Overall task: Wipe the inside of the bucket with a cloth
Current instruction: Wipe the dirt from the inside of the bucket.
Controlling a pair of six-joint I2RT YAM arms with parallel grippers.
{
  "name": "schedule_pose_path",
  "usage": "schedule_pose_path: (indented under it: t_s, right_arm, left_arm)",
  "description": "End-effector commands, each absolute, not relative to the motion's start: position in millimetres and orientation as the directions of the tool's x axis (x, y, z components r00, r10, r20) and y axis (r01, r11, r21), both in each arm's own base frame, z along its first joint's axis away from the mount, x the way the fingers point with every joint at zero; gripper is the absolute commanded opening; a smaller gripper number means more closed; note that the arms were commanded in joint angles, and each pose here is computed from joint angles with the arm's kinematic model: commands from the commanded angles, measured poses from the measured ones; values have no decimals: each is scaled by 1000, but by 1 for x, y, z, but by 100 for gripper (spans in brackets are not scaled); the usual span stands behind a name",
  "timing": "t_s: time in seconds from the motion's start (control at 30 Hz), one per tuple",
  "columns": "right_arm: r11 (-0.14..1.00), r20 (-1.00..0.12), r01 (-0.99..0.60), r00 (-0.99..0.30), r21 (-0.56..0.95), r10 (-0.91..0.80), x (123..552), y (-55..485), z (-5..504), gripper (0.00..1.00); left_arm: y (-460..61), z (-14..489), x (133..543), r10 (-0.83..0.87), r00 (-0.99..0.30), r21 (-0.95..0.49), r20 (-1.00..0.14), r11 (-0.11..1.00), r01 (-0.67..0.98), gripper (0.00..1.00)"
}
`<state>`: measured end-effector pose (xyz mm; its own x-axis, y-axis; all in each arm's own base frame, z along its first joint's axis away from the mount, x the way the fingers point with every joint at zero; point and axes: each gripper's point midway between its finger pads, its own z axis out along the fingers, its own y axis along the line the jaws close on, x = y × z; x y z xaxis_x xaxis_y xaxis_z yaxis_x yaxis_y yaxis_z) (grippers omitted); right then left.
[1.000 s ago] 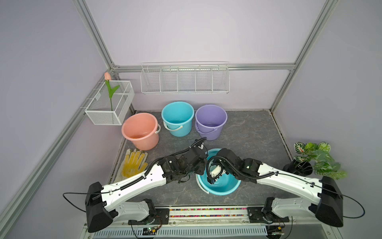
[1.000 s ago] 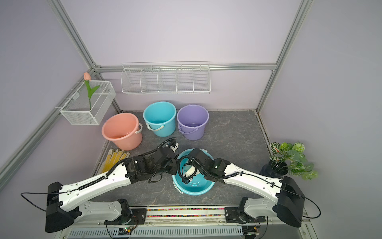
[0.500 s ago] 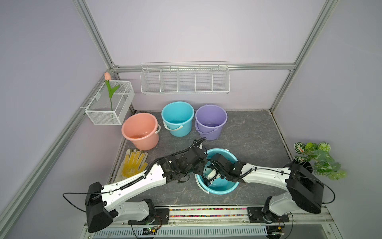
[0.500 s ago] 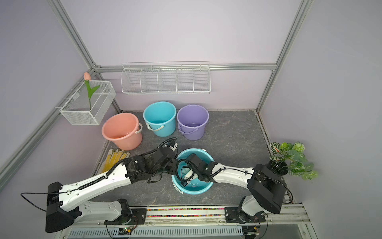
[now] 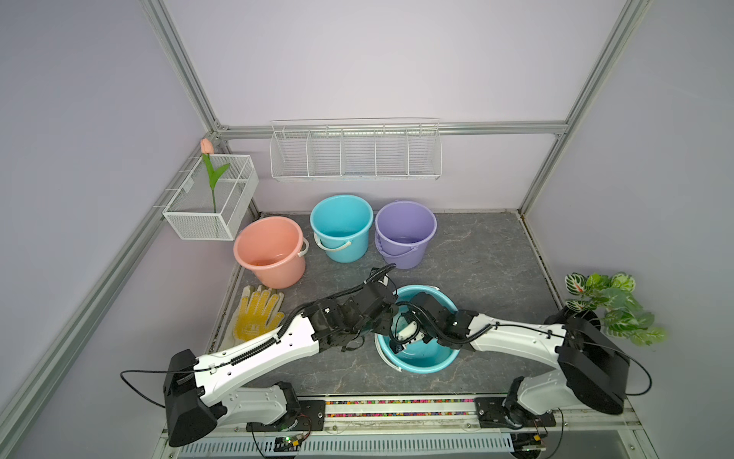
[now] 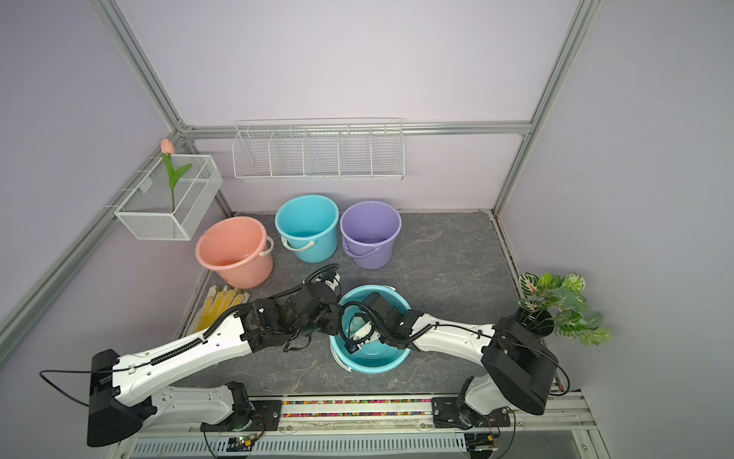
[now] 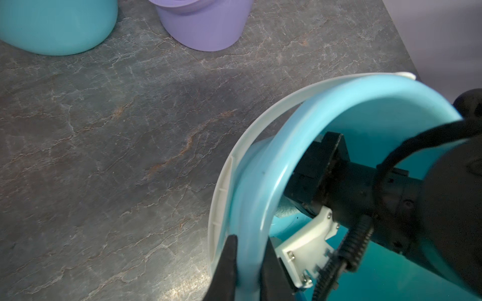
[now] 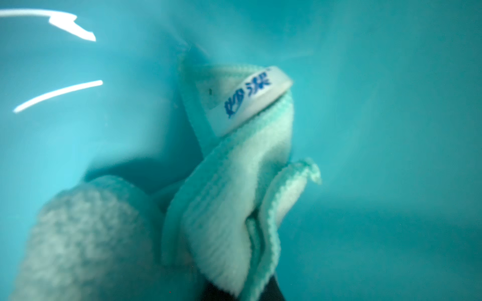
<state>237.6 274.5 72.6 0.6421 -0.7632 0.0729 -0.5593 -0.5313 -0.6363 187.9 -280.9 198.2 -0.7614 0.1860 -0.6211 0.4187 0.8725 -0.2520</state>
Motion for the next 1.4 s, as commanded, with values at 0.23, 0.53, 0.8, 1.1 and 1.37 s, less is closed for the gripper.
schedule_pose_path:
  t_s: [0.23, 0.53, 0.8, 1.1, 1.37]
  right_arm:
    - [-402, -44, -615, 579, -678, -814, 215, 246, 143, 7]
    - [-66, -314, -754, 349, -654, -883, 198, 229, 207, 7]
    - [355, -515, -859, -129, -368, -848, 172, 213, 220, 9]
    - [606, -443, -774, -486, -182, -753, 152, 189, 207, 7]
    - [645, -307, -754, -590, -121, -747, 147, 199, 174, 7]
  left_arm:
    - [-291, 210, 188, 181, -735, -274, -654, 848, 453, 0]
    - [-290, 210, 190, 175, -733, -269, -658, 854, 445, 0]
    - [-289, 210, 193, 173, -721, -257, -671, 857, 446, 0]
    - [-291, 209, 194, 190, -714, -242, -674, 856, 457, 0]
    - [-294, 212, 195, 187, -711, -254, -678, 848, 465, 0]
